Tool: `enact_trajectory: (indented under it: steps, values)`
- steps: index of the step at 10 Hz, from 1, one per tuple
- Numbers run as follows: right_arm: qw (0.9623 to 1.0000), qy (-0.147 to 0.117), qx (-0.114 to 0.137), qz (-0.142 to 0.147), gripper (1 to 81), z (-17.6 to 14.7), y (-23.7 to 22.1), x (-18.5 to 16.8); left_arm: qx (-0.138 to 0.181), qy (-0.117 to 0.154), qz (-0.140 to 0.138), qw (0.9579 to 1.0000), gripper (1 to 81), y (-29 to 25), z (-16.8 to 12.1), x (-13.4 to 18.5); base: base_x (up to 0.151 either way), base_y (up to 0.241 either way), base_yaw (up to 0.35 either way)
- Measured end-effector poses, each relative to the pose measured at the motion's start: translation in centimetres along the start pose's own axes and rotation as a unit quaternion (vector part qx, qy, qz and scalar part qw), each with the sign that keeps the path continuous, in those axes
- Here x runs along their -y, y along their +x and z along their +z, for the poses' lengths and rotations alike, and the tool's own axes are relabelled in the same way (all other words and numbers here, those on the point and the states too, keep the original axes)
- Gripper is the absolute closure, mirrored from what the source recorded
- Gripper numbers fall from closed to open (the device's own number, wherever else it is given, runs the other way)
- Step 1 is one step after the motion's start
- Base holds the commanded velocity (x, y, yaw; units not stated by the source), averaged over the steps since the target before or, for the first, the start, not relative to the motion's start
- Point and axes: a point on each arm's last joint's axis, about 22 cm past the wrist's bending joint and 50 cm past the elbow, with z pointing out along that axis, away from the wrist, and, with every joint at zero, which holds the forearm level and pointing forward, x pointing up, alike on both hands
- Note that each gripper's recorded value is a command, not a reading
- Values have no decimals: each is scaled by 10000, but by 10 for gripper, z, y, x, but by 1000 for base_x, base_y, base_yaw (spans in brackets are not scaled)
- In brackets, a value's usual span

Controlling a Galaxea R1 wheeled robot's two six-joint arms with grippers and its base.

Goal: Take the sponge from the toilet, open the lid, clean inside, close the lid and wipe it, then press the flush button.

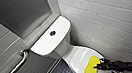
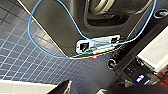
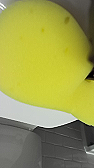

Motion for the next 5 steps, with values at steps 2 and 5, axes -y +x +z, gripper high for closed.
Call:
enact_trajectory:
  steps: [2,5]
  values:
    - [9998,-14,16,177,811,-17,-25,-23,3,-1,-4,10000,10,-1,0,0,0,0,0]
    - [9988,-198,-88,430,811,-62,-50,-74,5,5,31,10000,10,-1,0,0,0,0,0]
